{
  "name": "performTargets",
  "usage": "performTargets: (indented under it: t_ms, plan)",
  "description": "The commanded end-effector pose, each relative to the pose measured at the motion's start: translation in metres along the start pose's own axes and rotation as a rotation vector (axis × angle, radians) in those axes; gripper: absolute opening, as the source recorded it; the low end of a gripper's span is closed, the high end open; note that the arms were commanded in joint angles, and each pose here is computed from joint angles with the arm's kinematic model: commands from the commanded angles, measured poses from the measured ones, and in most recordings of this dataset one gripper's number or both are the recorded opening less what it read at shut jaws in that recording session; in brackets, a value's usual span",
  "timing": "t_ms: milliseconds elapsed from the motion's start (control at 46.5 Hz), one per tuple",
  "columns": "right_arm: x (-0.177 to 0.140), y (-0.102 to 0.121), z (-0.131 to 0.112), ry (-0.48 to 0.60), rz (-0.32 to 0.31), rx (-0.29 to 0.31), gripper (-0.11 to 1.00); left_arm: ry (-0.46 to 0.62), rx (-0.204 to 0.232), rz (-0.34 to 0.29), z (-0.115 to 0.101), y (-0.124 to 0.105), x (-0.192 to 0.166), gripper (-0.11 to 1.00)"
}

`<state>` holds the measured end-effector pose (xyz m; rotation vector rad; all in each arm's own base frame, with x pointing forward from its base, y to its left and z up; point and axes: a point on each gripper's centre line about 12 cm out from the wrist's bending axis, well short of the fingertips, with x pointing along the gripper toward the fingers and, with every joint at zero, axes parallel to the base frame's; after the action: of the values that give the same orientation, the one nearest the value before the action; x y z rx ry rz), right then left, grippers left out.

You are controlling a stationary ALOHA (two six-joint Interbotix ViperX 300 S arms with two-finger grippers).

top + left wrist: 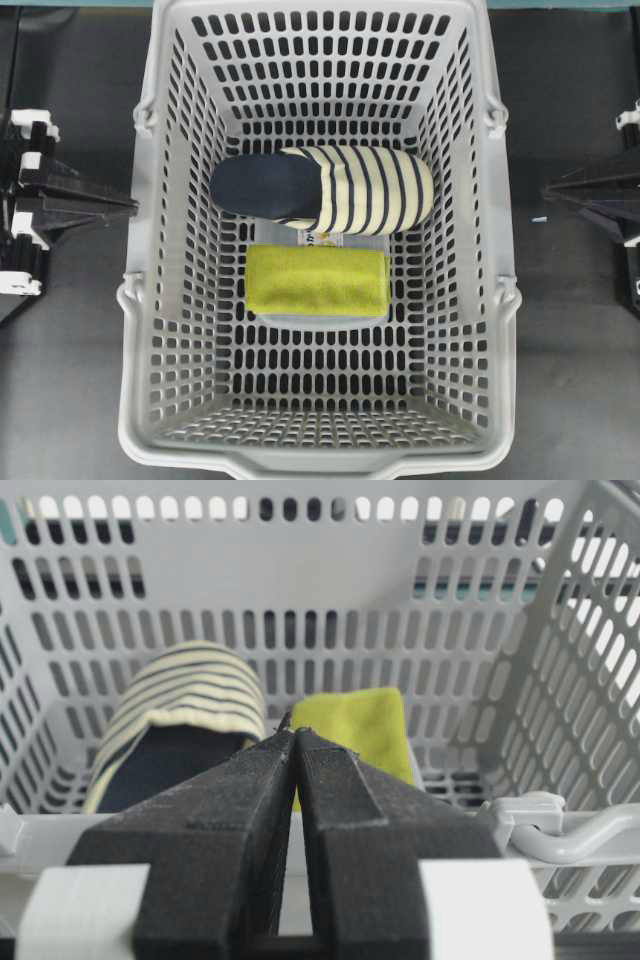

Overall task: Pick up the yellow cloth from the shopping basket with the left arm.
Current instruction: 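Move the left gripper over the basket toward the yellow-green cloth, then lower the left gripper into the basket and close on the cloth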

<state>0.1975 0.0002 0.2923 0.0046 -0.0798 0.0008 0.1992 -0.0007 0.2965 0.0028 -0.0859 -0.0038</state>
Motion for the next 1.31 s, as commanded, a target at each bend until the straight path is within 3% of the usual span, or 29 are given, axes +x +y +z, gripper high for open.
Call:
performTargets:
  t_ms: [0, 86, 344, 473, 645, 731, 859, 924, 1010, 1117, 1182, 1225, 1289]
  plan:
    - [0.003, 0.001, 0.007, -0.018, 0.002, 0.012, 0.00, -0.006, 0.035, -0.004, 0.021, 0.000, 0.008, 0.06]
    - [0.003, 0.000, 0.005, 0.000, -0.004, 0.038, 0.00, 0.048, 0.031, 0.000, 0.034, 0.001, 0.017, 0.00]
    - [0.005, -0.001, 0.006, 0.041, -0.012, 0.080, 0.00, 0.288, 0.035, -0.012, 0.063, -0.003, 0.060, 0.00]
    - [0.005, -0.002, 0.005, 0.070, -0.015, 0.076, 0.00, 0.387, 0.054, -0.030, 0.065, -0.007, 0.087, 0.00]
    - [0.005, -0.002, 0.004, 0.081, -0.014, 0.076, 0.00, 0.557, 0.048, -0.033, 0.049, -0.011, 0.123, 0.00]
    - [0.005, -0.002, 0.005, 0.078, -0.015, 0.079, 0.09, 0.632, 0.053, -0.040, 0.041, -0.013, 0.139, 0.00]
    - [0.005, -0.002, 0.007, 0.061, -0.014, 0.080, 0.42, 0.744, 0.065, -0.040, 0.028, -0.014, 0.166, 0.02]
    - [0.005, -0.002, 0.007, 0.059, -0.014, 0.082, 0.60, 0.793, 0.065, -0.038, 0.019, -0.014, 0.176, 0.11]
    - [0.006, -0.002, 0.006, 0.065, -0.015, 0.085, 0.78, 0.875, 0.047, -0.026, 0.002, -0.013, 0.190, 0.35]
    - [0.006, -0.002, 0.005, 0.067, -0.015, 0.088, 0.80, 0.964, 0.040, -0.025, -0.020, -0.017, 0.204, 0.68]
    - [0.006, -0.002, 0.005, 0.067, -0.016, 0.090, 0.79, 1.020, 0.032, -0.021, -0.036, -0.018, 0.212, 0.83]
    - [0.006, -0.002, 0.005, 0.068, -0.016, 0.093, 0.78, 1.048, 0.031, -0.022, -0.046, -0.020, 0.217, 0.89]
    - [0.006, -0.002, 0.005, 0.068, -0.015, 0.094, 0.78, 1.077, 0.036, -0.027, -0.061, -0.022, 0.225, 0.89]
